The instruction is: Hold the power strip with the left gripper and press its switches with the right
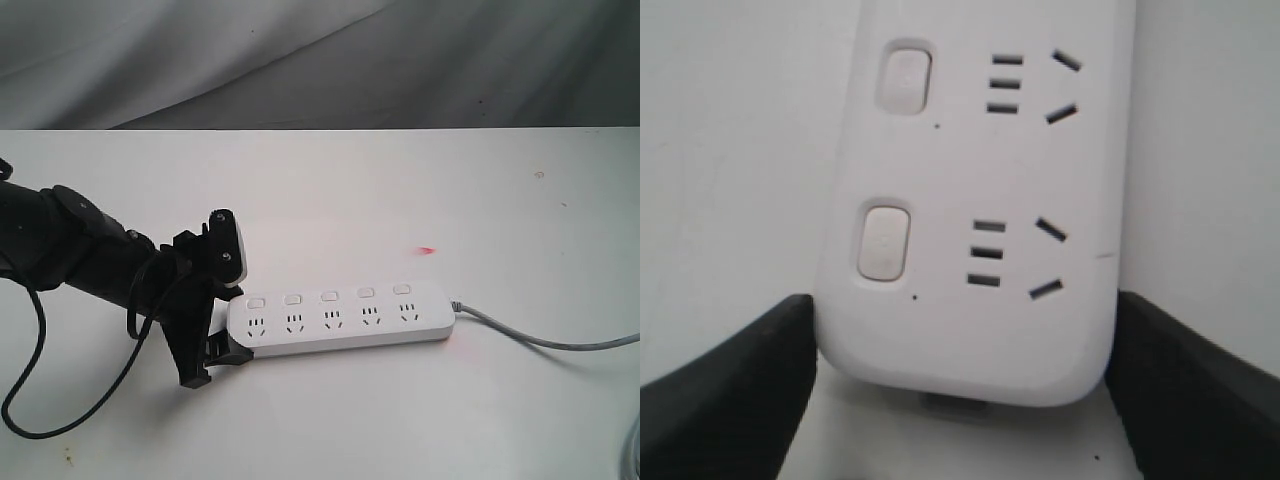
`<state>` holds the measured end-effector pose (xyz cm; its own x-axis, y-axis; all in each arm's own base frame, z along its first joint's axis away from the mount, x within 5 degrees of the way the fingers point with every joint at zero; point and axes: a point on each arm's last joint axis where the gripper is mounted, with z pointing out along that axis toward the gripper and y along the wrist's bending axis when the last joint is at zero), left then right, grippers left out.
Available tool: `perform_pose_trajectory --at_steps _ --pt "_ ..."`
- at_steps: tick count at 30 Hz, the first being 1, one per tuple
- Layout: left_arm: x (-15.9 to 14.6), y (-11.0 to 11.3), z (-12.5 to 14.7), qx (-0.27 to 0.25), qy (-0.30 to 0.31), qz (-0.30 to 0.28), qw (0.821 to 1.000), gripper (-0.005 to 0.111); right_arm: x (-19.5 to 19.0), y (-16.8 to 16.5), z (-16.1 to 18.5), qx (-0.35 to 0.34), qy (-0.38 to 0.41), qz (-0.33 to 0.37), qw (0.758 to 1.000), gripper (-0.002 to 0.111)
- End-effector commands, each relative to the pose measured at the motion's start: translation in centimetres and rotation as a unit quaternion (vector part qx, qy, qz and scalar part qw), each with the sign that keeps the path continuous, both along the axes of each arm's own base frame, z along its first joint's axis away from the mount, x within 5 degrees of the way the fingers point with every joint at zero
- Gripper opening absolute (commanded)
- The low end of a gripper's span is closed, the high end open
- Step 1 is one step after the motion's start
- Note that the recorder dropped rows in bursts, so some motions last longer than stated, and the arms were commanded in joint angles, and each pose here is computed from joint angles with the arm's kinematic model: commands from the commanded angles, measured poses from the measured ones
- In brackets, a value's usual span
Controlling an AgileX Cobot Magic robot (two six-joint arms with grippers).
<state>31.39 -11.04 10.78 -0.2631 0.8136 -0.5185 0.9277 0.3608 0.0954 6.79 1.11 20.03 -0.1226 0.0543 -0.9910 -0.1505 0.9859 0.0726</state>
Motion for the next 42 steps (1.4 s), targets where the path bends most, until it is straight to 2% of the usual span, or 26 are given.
perform_pose_trajectory --at_steps 1,20,22,24,26,31,33,39,42 --pt "0.2 0.1 0.1 0.003 -0.005 0.002 1.0 0.056 0.0 0.0 0.0 -0.004 -0.007 -0.001 1.0 0.0" --pt "0.2 0.1 0.1 0.003 -0.005 0.002 1.0 0.056 0.0 0.0 0.0 -0.004 -0.007 -0.001 1.0 0.0" --pt "0.6 0.2 0.1 0.004 -0.014 0.027 1.0 0.056 0.0 0.0 0.0 -0.004 -0.007 -0.001 1.0 0.0" --pt "1.1 0.5 0.1 0.009 -0.028 0.064 0.998 0.066 0.0 0.0 0.0 -0.004 -0.007 -0.001 1.0 0.0" --pt "1.2 0.5 0.2 -0.003 -0.024 0.085 0.996 0.089 0.0 0.0 0.0 -0.004 -0.007 -0.001 1.0 0.0" --pt "1.3 0.4 0.6 -0.019 -0.023 0.107 0.994 0.092 0.0 0.0 0.0 -0.004 -0.007 -0.001 1.0 0.0" --pt "1.3 0.4 2.0 -0.025 -0.043 0.106 0.993 0.092 0.0 0.0 0.0 -0.004 -0.007 -0.001 1.0 0.0" --pt "0.2 0.6 10.3 -0.086 -0.135 0.139 0.977 0.091 0.0 0.0 0.0 -0.004 -0.007 -0.001 1.0 0.0" --pt "-1.2 1.0 14.6 -0.127 -0.178 0.161 0.962 0.076 0.0 0.0 0.0 -0.004 -0.007 -0.001 1.0 0.0"
